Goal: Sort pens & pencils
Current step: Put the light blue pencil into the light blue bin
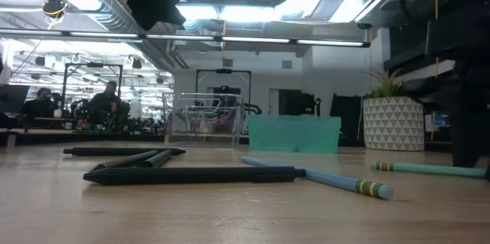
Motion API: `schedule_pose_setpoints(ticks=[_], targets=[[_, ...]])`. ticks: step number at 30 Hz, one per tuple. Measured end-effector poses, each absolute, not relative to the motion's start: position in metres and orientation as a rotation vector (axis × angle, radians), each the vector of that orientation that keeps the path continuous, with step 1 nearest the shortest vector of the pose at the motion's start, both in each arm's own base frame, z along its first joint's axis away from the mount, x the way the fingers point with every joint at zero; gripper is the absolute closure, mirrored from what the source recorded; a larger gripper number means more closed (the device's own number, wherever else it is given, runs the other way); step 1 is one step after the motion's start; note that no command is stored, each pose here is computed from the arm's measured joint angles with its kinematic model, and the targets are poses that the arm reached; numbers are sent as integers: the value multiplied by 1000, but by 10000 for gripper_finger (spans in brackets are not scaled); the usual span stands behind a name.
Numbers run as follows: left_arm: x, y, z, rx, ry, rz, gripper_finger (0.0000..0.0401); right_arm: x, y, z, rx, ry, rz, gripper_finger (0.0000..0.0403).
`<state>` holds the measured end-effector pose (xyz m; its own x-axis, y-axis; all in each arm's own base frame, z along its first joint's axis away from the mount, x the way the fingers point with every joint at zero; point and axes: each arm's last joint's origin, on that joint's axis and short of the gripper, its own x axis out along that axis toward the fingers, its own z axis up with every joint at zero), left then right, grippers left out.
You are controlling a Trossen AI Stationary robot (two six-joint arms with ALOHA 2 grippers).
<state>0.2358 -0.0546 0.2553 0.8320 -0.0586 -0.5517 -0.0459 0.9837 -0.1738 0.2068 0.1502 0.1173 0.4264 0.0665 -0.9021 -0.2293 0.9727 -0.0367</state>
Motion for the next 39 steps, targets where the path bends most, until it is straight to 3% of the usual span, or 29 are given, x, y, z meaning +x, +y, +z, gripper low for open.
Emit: schedule_pose_setpoints(ticks=[13, 18, 23, 32, 39], targets=[[238, -55, 259, -197, 546, -12, 228, 216, 141, 118, -453, 1084, 516, 287], [240, -56, 263, -202, 502, -21, 228, 221, 134, 118, -439, 1091, 543, 287], [240, -56, 263, -200, 502, -22, 228, 226, 135, 131, -381, 1088, 502, 286], [240, -56, 263, -201, 501, -22, 228, 235, 144, 191, -206, 1052, 392, 286], [240, -56, 263, -201, 499, -22, 228, 203, 141, 230, 206, 1268, -32, 286]])
